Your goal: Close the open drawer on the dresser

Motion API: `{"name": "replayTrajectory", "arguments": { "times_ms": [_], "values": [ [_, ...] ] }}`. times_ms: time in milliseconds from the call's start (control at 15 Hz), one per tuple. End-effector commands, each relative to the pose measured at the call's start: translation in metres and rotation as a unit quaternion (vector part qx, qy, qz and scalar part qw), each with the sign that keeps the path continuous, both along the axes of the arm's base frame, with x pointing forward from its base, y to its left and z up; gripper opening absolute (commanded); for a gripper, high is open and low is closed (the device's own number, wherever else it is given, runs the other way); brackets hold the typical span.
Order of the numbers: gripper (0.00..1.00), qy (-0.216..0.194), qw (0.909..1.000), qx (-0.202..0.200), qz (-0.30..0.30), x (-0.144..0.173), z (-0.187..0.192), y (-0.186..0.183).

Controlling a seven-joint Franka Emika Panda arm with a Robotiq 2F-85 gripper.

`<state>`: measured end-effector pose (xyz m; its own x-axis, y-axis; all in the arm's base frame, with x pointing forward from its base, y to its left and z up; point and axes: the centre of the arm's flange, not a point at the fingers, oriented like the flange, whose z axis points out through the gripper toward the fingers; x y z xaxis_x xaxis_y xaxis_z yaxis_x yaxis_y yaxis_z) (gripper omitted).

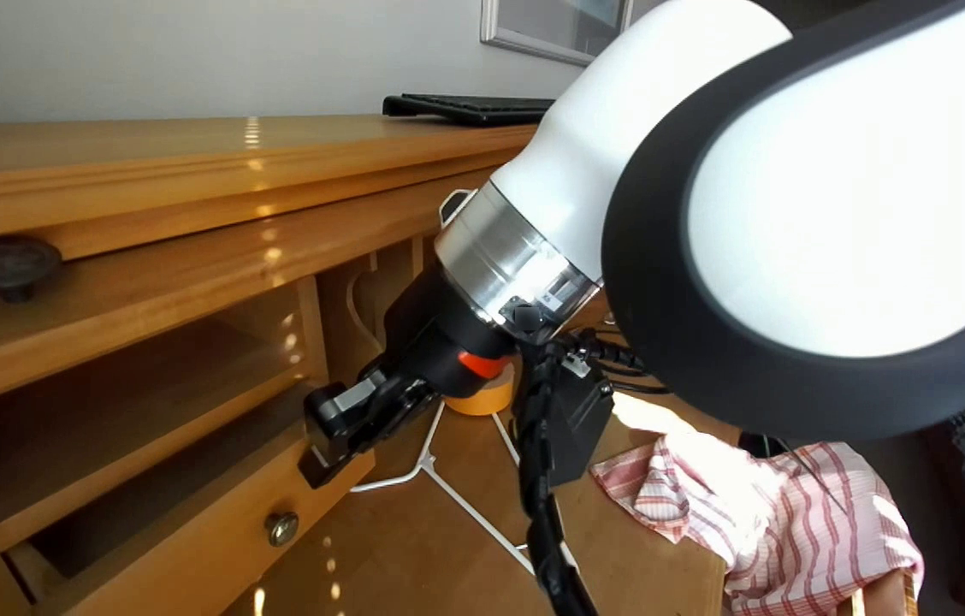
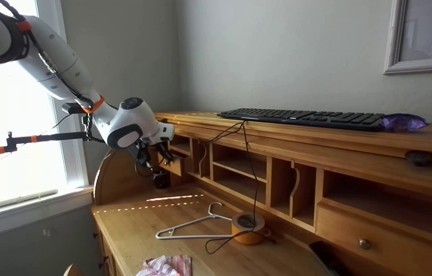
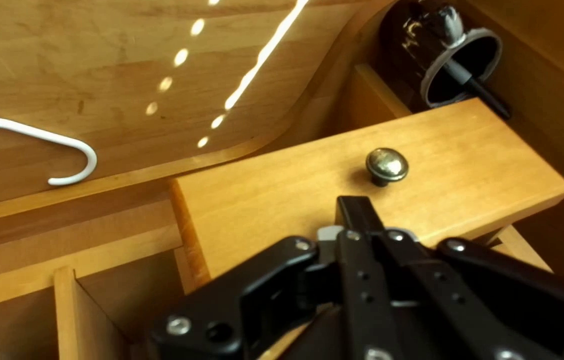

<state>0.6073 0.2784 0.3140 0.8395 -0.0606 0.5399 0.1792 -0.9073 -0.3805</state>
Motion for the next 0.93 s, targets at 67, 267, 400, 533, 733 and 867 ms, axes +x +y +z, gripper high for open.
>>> {"name": "replayTrajectory", "arguments": {
  "times_ms": [67,267,400,533,733,867],
  "values": [
    [0.0,-0.036,0.9991,0.004,-0.021,0.022,-0.006,-0.003],
    [0.0,-0.039,0.999,0.013,-0.018,0.027,-0.008,0.004],
    [0.0,-0.04,0.9989,0.019,-0.017,0.033,-0.009,0.009],
    [0.0,-0.042,0.9987,0.023,-0.018,0.038,-0.01,0.013],
    [0.0,-0.041,0.9986,0.025,-0.02,0.044,-0.014,0.013],
    [0.0,-0.041,0.9987,0.025,-0.02,0.044,-0.016,0.013]
  ]
}}
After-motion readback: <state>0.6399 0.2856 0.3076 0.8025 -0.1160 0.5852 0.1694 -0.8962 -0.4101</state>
